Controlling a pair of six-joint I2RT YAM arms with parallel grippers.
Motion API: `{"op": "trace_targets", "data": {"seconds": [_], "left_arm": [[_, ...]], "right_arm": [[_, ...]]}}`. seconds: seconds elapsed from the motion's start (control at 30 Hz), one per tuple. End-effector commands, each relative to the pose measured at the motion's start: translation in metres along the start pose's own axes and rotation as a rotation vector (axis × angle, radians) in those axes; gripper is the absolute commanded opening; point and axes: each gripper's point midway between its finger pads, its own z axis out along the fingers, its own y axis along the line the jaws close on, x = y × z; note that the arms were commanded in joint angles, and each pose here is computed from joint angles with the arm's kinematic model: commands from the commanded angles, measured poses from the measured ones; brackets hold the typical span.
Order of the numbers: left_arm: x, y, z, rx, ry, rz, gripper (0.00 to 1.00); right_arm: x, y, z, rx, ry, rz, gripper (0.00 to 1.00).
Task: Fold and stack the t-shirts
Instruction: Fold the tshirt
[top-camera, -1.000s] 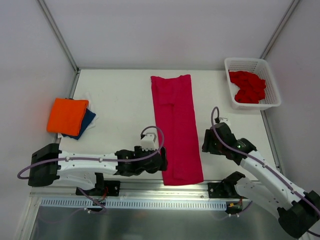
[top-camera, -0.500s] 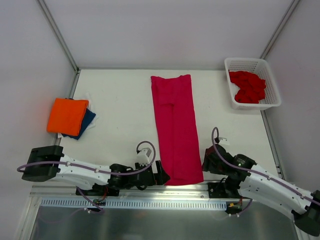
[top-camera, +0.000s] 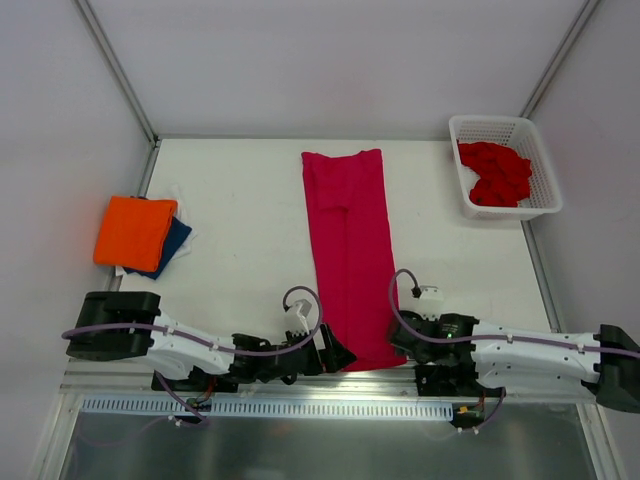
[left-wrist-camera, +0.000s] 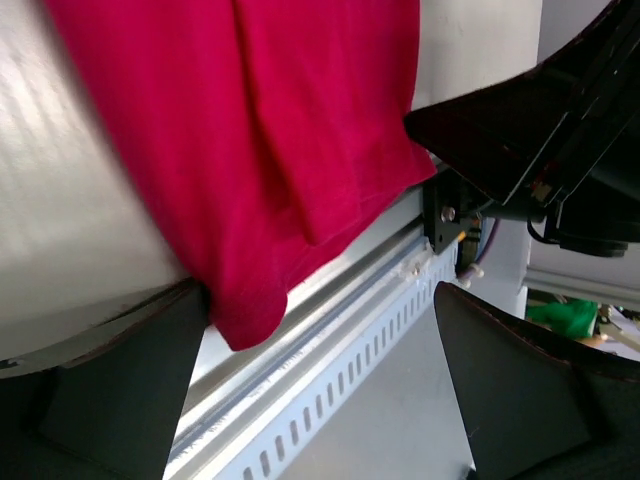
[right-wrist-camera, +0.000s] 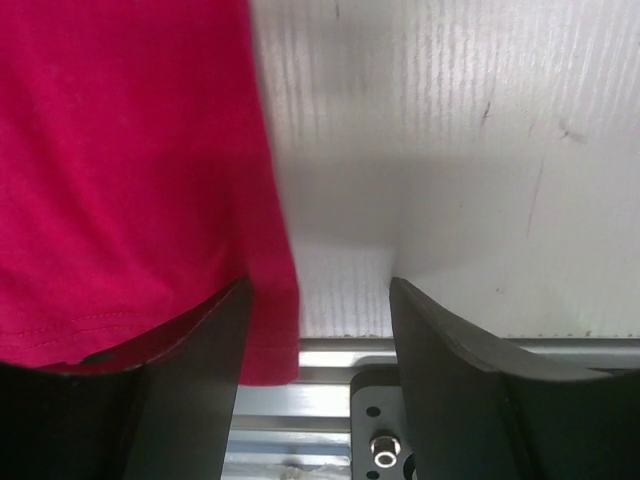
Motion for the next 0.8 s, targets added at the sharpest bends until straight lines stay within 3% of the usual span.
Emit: {"op": "trace_targets", "data": {"seconds": [0.0,0.27,0.77], "left_arm": [[0.032,-0.007,-0.003,0.029,0.131,-0.001,0.99],[0.035,-0.015,-0.002,-0.032,0.142,0.061,0.99],[0.033,-0.002,-0.004,-0.126,0.13,0.11,0.99]], "right_arm": [[-0.012,0.015,-0.017,-0.013,-0.039,0.064,0.61],[-0.034,0.018,-0.049,-0.036,-0.111,0.041,0.62],[0.013,0.041,-0.02,-0.071,-0.038,0.06,0.62]]}}
